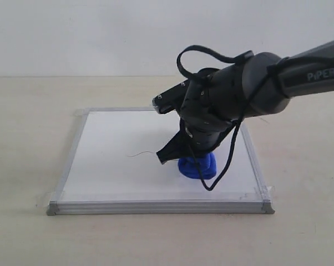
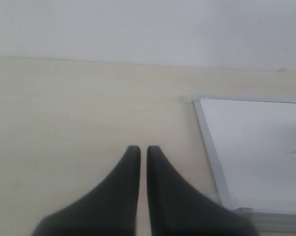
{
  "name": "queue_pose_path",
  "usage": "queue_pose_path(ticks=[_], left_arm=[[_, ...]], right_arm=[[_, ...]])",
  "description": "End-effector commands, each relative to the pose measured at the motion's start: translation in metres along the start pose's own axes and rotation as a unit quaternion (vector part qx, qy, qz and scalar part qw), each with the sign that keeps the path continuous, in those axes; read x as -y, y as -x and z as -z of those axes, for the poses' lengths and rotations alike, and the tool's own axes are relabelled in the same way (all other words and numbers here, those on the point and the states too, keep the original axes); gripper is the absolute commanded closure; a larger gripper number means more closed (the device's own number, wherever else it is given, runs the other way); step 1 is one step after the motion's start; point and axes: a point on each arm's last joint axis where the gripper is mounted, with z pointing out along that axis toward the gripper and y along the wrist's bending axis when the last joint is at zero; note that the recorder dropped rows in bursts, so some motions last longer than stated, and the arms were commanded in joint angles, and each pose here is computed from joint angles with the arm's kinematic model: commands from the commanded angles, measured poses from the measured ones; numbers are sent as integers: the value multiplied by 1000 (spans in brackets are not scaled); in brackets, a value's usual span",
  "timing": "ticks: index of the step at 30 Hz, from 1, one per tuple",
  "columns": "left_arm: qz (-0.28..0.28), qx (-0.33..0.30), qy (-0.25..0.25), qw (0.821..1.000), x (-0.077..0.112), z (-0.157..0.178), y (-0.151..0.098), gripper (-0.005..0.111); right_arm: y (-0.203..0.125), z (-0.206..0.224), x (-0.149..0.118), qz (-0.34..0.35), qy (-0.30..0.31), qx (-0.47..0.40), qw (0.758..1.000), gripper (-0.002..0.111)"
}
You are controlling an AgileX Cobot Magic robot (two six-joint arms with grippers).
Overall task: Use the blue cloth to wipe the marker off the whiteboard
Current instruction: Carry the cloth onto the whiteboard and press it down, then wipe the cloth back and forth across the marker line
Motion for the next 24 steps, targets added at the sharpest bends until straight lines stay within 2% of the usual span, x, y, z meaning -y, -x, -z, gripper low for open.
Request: queue_pose_path(ticks=[1,8,15,18,20,24], left_arm=[[-1,5,1,1000,0,0,0,102],[-1,5,1,1000,0,0,0,102],[-1,5,1,1000,0,0,0,102],[-1,5,1,1000,0,0,0,102],[-1,5,1,1000,0,0,0,102],[-1,5,1,1000,0,0,0,102]], right_arm=[[-4,-19,-17,-20,61,8,998,108],[-4,-29,-54,-10,137,49,989,108],[12,-1,-99,45,172,97,979,108],[18,2,-96,65,151,84,983,108],[18,-3,-83,63,128,66,988,108],[12,-22,-37,55,46,-14,997,108]])
